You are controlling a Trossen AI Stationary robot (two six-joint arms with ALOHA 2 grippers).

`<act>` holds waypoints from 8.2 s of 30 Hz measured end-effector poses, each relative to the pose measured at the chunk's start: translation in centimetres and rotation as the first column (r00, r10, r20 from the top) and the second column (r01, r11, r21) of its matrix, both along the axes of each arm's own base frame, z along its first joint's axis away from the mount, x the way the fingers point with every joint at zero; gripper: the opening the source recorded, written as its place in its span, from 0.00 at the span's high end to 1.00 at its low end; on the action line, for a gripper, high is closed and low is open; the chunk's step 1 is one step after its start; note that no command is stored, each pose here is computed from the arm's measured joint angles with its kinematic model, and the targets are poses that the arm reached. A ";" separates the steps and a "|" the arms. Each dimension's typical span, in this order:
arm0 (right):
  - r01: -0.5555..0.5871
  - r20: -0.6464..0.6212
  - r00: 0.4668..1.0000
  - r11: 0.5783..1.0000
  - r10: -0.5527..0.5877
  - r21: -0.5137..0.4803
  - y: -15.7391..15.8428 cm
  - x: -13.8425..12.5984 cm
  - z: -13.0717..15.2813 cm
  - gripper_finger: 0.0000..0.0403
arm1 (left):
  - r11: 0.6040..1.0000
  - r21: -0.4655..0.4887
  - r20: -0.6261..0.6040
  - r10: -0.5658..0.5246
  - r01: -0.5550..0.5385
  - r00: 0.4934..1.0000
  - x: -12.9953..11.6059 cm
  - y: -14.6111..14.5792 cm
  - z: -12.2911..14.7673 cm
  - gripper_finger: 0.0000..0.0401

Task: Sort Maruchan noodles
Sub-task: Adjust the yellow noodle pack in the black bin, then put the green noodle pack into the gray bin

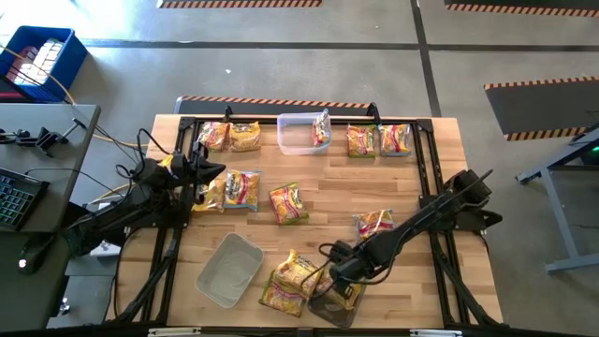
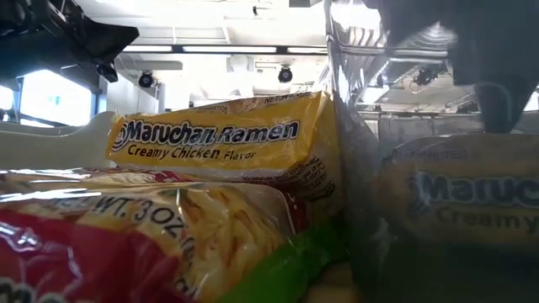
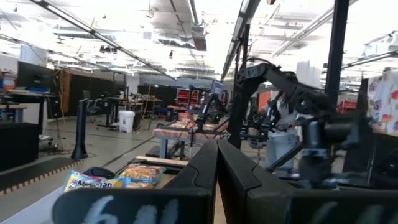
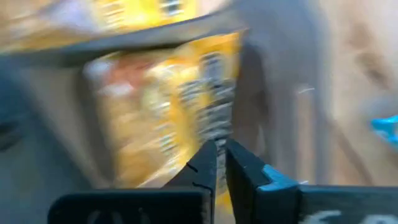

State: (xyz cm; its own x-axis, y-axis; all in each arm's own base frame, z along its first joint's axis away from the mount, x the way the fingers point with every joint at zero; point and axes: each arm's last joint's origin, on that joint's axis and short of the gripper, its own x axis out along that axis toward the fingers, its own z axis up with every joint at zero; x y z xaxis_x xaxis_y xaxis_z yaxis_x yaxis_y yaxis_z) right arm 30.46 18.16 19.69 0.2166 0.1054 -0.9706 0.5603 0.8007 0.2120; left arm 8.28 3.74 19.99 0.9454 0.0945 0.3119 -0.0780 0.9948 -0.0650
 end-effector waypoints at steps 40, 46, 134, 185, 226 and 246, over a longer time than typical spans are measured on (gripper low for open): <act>0.003 -0.132 0.991 0.980 -0.030 -0.198 -0.7 -4.4 0.6 1.00 | 0.989 -0.073 -0.190 -0.142 0.131 0.971 3.9 -1.7 -0.6 0.99; -0.009 -0.098 0.995 0.979 -0.011 -0.204 -1.1 -3.6 0.3 0.97 | 0.982 0.003 -0.298 -0.179 0.188 0.938 5.9 -3.0 -0.2 0.99; -0.056 0.194 0.980 0.998 0.052 0.014 1.0 -2.2 0.3 1.00 | 0.986 -0.015 -0.634 -0.137 0.166 0.761 32.3 -27.9 -10.1 0.99; -0.248 0.204 0.926 0.918 0.319 -0.309 2.3 -2.7 7.9 0.79 | 0.967 0.006 -0.628 -0.193 0.253 0.754 29.2 -27.4 -6.6 0.99; 0.035 0.600 0.534 0.693 0.596 -0.720 -16.8 -1.0 0.5 1.00 | 0.994 -0.093 -0.509 0.002 -0.057 0.861 16.0 -6.3 -1.9 0.99; 0.141 0.588 0.641 0.678 0.493 -0.722 -21.9 -1.1 -0.3 1.00 | 0.983 -0.109 -0.565 0.060 -0.147 0.823 16.1 -2.9 -2.8 0.99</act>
